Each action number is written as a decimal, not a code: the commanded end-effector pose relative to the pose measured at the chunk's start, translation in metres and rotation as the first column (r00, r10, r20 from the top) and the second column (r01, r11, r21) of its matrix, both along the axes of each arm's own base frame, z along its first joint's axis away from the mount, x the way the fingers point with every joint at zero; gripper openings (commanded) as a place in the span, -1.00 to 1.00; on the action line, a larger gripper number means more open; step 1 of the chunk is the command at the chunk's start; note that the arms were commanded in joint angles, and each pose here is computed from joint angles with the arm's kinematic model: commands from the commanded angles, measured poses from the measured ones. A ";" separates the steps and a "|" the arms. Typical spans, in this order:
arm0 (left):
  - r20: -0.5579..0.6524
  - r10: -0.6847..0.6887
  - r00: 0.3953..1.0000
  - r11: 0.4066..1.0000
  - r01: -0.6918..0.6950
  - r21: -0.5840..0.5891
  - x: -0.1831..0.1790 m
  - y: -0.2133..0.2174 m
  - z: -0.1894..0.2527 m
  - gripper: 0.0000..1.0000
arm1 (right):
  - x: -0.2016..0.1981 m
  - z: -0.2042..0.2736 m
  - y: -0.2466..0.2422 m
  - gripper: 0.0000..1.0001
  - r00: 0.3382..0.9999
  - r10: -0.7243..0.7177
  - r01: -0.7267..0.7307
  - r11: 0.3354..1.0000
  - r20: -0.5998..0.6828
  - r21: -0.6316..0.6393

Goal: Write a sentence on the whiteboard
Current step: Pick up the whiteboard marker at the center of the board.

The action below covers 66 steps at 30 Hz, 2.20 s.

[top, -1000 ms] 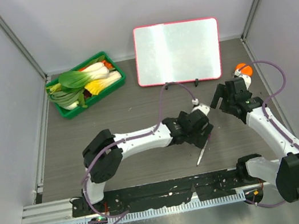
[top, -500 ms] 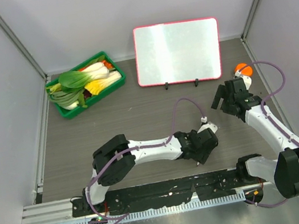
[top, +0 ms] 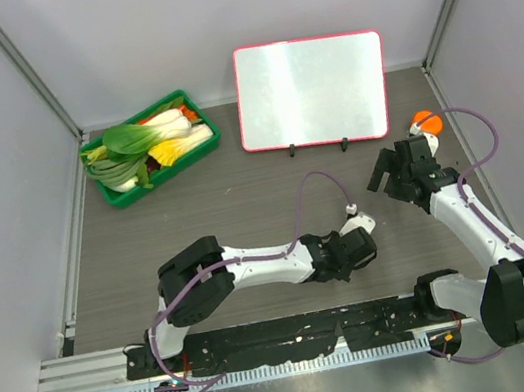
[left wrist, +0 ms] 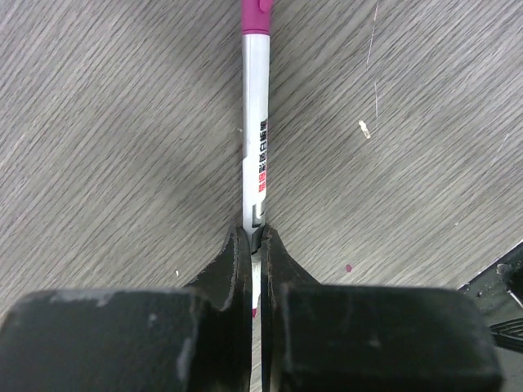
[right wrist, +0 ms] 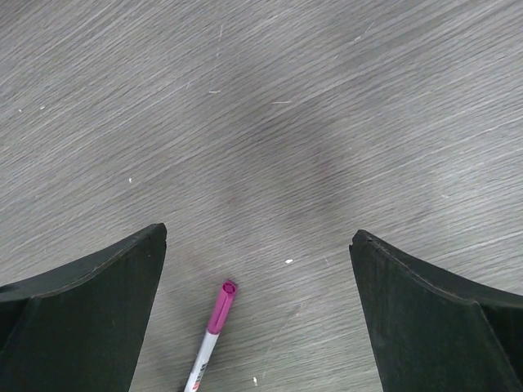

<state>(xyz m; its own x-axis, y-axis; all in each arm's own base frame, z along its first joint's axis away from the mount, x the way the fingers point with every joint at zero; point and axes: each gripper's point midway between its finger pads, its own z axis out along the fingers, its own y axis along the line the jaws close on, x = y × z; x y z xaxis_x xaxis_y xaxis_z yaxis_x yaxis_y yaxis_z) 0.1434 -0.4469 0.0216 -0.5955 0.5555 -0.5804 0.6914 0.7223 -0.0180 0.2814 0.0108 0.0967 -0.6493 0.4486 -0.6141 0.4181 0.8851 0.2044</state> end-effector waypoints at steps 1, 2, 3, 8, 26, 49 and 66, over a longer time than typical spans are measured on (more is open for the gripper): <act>-0.018 0.036 0.999 0.994 -0.034 0.103 0.009 0.041 -0.019 -1.00 | 0.011 0.019 0.007 0.99 0.996 0.036 -0.038 0.999 0.078 0.026; -0.024 0.051 0.998 0.995 -0.049 0.088 0.016 0.044 -0.015 -1.00 | 0.013 0.022 0.009 0.99 0.994 0.055 -0.058 0.998 0.092 0.027; -0.039 0.063 0.997 0.996 -0.061 0.061 0.023 0.047 -0.010 -1.00 | 0.017 0.026 0.017 0.99 0.988 0.100 -0.106 0.993 0.117 0.043; -0.094 0.117 0.989 0.991 -0.122 -0.049 0.065 0.065 0.030 -1.00 | 0.022 0.033 0.040 0.99 0.967 0.198 -0.218 0.969 0.160 0.116; -0.125 0.201 0.972 0.835 -0.237 -0.497 0.138 0.184 0.232 -1.00 | 0.028 0.124 0.189 0.99 0.656 0.635 -0.744 0.636 0.408 0.205; -0.067 -0.043 0.997 0.655 -0.023 -0.755 0.098 0.156 0.282 -1.00 | -0.007 0.214 0.271 0.37 0.411 0.543 -0.908 0.169 0.732 0.384; -0.130 -0.128 0.983 0.636 -0.019 -0.772 0.092 0.144 0.269 -1.00 | -0.028 0.200 0.292 -0.44 0.354 0.599 -0.913 0.052 0.718 0.406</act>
